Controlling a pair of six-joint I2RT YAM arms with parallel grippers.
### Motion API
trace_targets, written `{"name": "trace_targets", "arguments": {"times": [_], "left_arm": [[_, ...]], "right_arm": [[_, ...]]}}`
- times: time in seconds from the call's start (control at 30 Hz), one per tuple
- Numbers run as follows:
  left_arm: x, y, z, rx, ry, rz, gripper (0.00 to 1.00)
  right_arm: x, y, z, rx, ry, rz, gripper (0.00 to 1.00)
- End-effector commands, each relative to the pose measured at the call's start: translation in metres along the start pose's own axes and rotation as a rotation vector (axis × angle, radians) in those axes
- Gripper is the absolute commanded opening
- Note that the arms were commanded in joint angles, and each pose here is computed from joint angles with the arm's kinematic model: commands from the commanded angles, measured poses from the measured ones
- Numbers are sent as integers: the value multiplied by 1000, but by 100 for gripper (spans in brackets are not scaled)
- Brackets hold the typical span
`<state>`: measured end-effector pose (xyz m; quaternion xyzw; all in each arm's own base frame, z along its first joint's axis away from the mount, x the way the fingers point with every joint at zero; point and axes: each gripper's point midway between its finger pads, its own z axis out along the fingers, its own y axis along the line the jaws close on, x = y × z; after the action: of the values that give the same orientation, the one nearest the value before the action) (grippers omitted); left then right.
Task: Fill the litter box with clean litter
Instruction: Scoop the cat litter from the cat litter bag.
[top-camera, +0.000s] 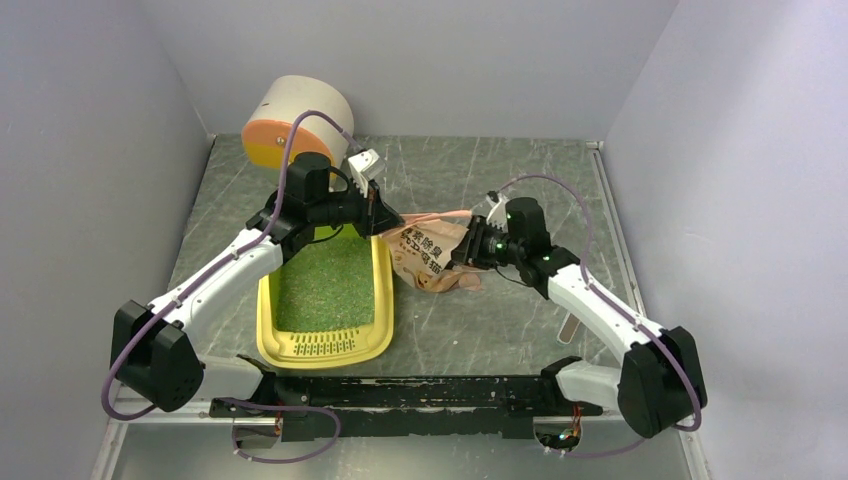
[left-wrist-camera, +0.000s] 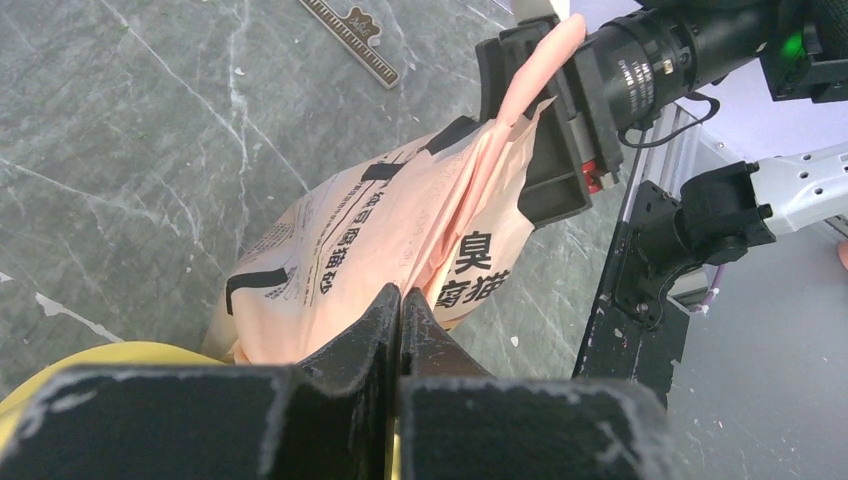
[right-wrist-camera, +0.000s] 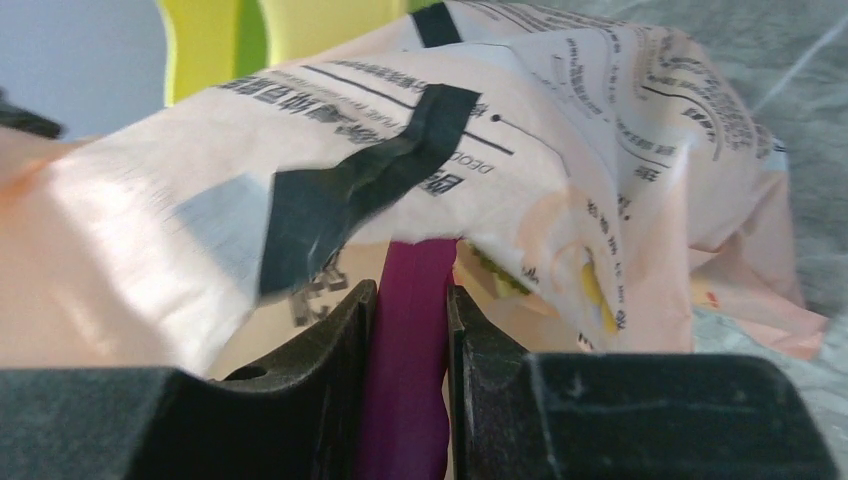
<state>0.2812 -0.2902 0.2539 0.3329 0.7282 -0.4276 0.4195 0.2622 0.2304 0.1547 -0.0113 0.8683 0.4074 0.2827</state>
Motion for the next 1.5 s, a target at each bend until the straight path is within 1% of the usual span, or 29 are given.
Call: {"name": "trace_targets", "arguments": {"times": [0.0,0.27,0.43,0.57,0.7,0.8,0.87,0.93,1.13,1.23,1.3,1.37,1.47], "left_arm": [[-7,-4,5,16,-13,6,5],[-7,-5,10,15,-4,16,5],[-10,-6,8,3,-18,14,5],[-13,-1,5,-37,-38,18,5],[-17,0,1,-62,-56,18,5],[-21,2,-2,-88,-76,22,5],[-25,3,-4,-101,-94,23,5],[-28,2,-7,-110,-109,27,5],[-30,2,-9,-118,-135,27,5],[-30,3,-8,-120,-128,27,5],[-31,2,-9,-119,-133,30,5],[-31,2,-9,-119,-142,25,5],[-37,1,-5,-101,-164,22,5]], "right_arm": [[-19,47,-21,-260,-71,35,0],[-31,30,-61,-476,-154,245,0],[-29,18,-85,-539,-220,344,0],[-31,3,-99,-537,-273,408,0],[-29,-10,-106,-506,-292,450,0],[-25,-26,-106,-431,-305,488,0],[-25,-37,-106,-363,-315,488,0],[-25,-40,-108,-334,-315,477,0],[-24,-36,-115,-348,-308,478,0],[-23,-33,-118,-388,-311,509,0],[-26,-31,-120,-425,-340,559,0],[-25,-32,-117,-441,-365,611,0],[-17,-21,-103,-447,-329,612,0]]}}
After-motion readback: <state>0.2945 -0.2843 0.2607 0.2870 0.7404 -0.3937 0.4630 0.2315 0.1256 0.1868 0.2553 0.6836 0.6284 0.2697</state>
